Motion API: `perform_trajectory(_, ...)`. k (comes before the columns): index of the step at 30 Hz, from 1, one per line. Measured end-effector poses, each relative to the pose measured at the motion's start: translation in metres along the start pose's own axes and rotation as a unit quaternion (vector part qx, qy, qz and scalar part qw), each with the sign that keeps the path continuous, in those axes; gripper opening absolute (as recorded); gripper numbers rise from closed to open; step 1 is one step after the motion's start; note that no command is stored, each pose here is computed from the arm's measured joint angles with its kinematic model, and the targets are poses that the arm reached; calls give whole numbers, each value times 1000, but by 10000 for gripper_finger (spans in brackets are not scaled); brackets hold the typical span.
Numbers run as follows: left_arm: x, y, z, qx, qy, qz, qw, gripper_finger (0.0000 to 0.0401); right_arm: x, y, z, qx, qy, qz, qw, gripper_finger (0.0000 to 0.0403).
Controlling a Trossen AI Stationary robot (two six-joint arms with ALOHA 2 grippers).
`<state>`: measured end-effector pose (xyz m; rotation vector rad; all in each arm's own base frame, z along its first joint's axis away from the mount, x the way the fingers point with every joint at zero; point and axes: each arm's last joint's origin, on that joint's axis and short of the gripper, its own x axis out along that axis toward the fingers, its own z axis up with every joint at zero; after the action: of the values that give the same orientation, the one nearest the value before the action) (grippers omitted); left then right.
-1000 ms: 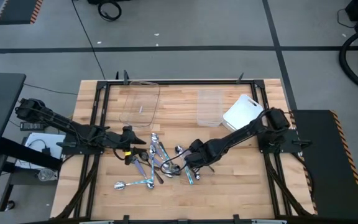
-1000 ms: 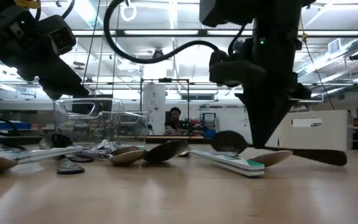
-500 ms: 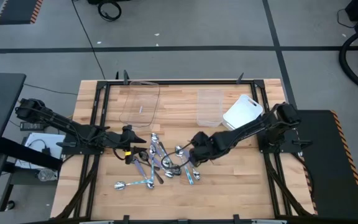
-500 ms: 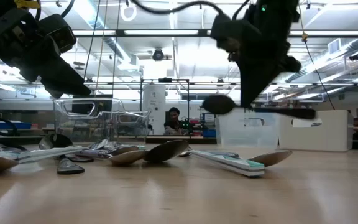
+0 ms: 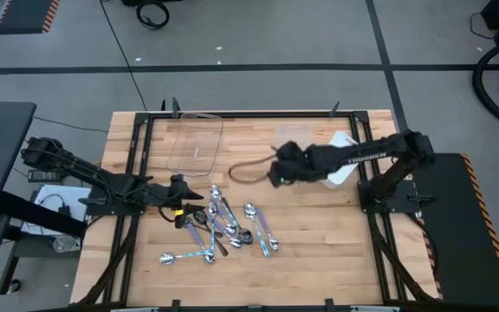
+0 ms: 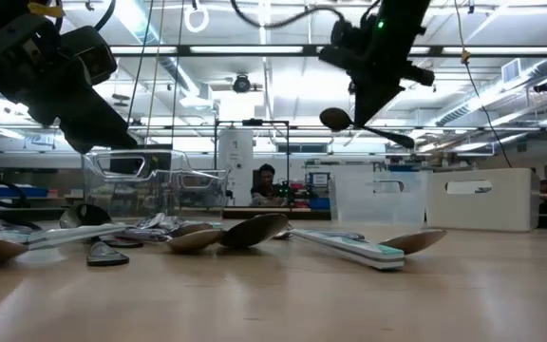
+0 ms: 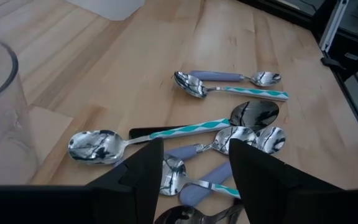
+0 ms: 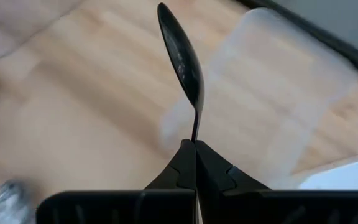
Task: Sort silverware by color (type)
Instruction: Put the black spoon into the transparent white bin
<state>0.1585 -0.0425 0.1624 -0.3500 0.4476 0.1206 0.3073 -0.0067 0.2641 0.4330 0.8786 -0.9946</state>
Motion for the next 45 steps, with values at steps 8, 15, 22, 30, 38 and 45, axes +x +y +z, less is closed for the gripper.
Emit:
perform_trajectory(8, 0, 1, -2, 3, 11, 6, 1000, 190, 36, -32, 33, -8, 32, -38, 999, 3)
perform_trajectory(15, 0, 2, -4, 6, 18, 11, 1000, 190, 69, -59, 40, 5, 61, -42, 997, 3)
perform_trajectory(22, 0, 3, -3, 7, 13, 19, 1000, 190, 104, -77, 35, 38, 77, 3, 996, 2)
perform_trajectory(30, 0, 3, -3, 7, 13, 19, 1000, 190, 122, -91, 26, 69, 97, 27, 992, 1)
perform_trajectory(38, 0, 3, -3, 6, 12, 20, 1000, 190, 137, -101, 13, 99, 118, 55, 987, 14)
perform_trajectory(45, 0, 3, -3, 9, 12, 20, 1000, 190, 138, -101, 14, 98, 116, 61, 987, 44)
